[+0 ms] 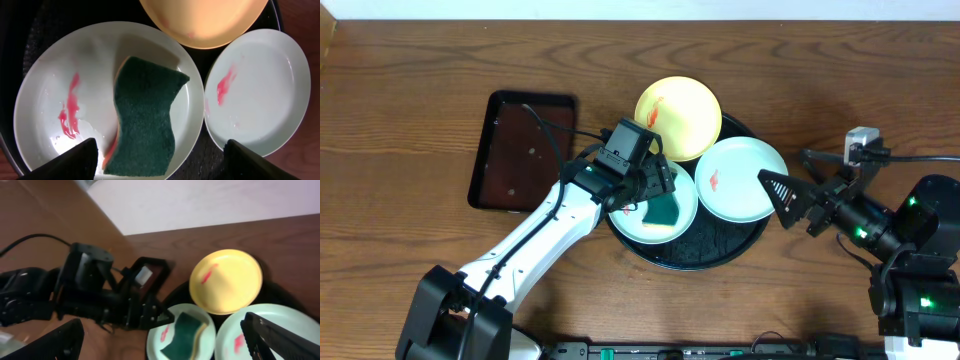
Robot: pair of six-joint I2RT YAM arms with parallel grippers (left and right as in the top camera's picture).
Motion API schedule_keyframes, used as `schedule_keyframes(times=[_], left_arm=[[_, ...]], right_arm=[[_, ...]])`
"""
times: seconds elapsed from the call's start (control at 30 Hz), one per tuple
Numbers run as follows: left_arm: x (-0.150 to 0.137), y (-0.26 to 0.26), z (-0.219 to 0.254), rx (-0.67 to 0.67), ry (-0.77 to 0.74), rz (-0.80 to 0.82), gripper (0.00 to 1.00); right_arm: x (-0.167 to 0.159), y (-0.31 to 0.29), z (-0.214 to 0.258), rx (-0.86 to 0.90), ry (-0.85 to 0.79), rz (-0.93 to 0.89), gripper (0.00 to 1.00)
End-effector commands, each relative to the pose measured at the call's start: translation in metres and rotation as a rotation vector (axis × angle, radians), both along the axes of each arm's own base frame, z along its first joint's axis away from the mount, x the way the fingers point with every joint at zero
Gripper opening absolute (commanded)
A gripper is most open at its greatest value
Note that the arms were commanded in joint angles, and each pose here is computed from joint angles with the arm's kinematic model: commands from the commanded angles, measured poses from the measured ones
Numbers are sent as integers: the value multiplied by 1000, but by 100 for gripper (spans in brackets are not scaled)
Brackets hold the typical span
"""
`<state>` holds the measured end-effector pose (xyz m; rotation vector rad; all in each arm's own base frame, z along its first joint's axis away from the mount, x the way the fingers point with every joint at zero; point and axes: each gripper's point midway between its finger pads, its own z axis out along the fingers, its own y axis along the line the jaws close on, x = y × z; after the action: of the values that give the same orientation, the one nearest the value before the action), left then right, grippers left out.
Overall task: Clean dirty plates on tray and stack at the side
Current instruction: 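Reach the right gripper toward the right pale-green plate's rim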
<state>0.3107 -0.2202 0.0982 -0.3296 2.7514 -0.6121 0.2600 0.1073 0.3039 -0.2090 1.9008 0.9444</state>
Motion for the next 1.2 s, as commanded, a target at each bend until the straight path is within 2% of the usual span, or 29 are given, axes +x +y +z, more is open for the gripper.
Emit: schedule_keyframes(times=[0.0,0.2,0.37,0.5,0.73,0.83,0.93,1.17], left_arm=[[0,3,-6,22,5,1,81],[0,3,-6,22,5,1,81],[0,3,-6,22,5,1,81],[0,3,-6,22,5,1,81],[0,3,-6,22,5,1,81],[0,3,-6,22,5,1,81],[0,3,-6,22,5,1,81],[0,3,-6,22,5,1,81]], right_arm=[[-5,4,11,19,2,20,99],[0,-7,6,-46,98,-84,99],[5,-10,-7,-227,245,-117,98],[11,5,-22,-347,354,-77,96],[27,56,-60,-431,463,75,97],[43,57,-82,-472,516,13,97],[59,57,-95,-495,526,-17,93],[80,65,-106,-487,505,-21,95]])
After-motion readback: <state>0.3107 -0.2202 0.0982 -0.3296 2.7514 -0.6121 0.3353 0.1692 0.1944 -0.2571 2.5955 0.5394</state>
